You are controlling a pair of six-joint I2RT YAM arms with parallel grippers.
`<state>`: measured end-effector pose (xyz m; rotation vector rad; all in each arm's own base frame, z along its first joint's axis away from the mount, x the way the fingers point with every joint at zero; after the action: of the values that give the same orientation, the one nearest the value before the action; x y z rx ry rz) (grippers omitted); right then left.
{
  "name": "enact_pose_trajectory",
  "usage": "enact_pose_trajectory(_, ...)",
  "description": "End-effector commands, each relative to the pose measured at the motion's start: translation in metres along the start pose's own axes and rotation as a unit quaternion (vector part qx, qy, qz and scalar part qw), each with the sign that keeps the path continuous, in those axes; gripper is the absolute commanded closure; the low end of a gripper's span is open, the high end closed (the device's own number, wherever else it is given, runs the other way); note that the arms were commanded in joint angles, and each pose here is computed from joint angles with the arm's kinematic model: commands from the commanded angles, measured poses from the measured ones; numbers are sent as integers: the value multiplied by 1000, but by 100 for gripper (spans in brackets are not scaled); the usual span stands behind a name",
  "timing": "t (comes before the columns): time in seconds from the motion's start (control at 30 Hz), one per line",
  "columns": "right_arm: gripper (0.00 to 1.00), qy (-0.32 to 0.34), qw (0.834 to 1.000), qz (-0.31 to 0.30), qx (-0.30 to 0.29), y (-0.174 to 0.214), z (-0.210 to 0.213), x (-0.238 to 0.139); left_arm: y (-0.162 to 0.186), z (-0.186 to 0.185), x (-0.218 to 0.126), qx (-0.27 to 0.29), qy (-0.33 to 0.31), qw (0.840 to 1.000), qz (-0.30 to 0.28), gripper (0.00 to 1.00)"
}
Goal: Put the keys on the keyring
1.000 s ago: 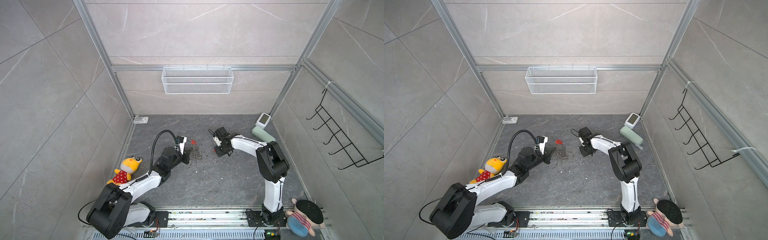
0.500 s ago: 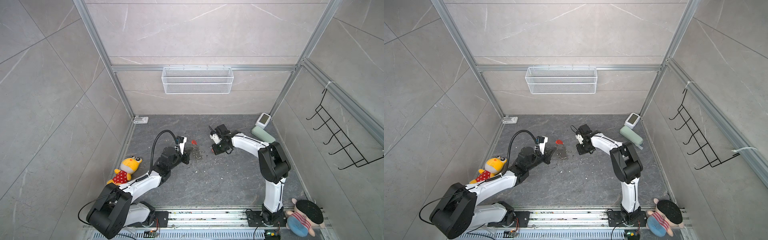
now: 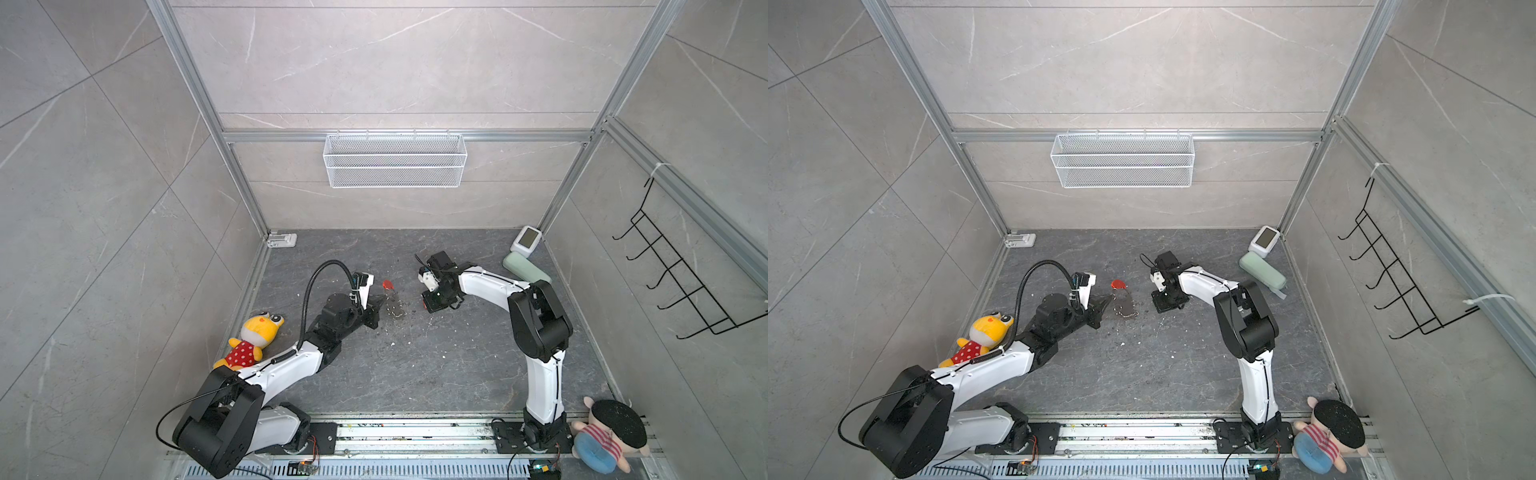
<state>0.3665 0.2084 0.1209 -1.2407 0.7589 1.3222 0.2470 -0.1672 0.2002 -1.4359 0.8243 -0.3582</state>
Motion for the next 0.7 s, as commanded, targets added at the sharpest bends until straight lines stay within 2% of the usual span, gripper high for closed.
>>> enact_pose_trajectory(0.0,94,-2,1000,6,10,-2,1,2,-18,-3,-1,16,13,999,-36,100)
enact_pose_trajectory(0.23,77,-3,1000,5,10,1,1,1,-19,-2,-1,16,11,999,-37,100)
enact_pose_trajectory(0.67,70,5,1000,-10,17,8,-1,-12,-19,-3,-2,17,11,999,-38,100)
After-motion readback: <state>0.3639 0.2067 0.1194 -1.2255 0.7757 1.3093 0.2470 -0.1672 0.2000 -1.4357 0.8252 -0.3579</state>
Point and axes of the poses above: each gripper's point midway between its finger pads, its own x axis out along the fingers, its own z axis along the line the jaws close on, y = z × x, the point moved 10 cm from there along -x, back along the fingers, and after that the axes turned 14 degrees about x, right-handed, at the moved point
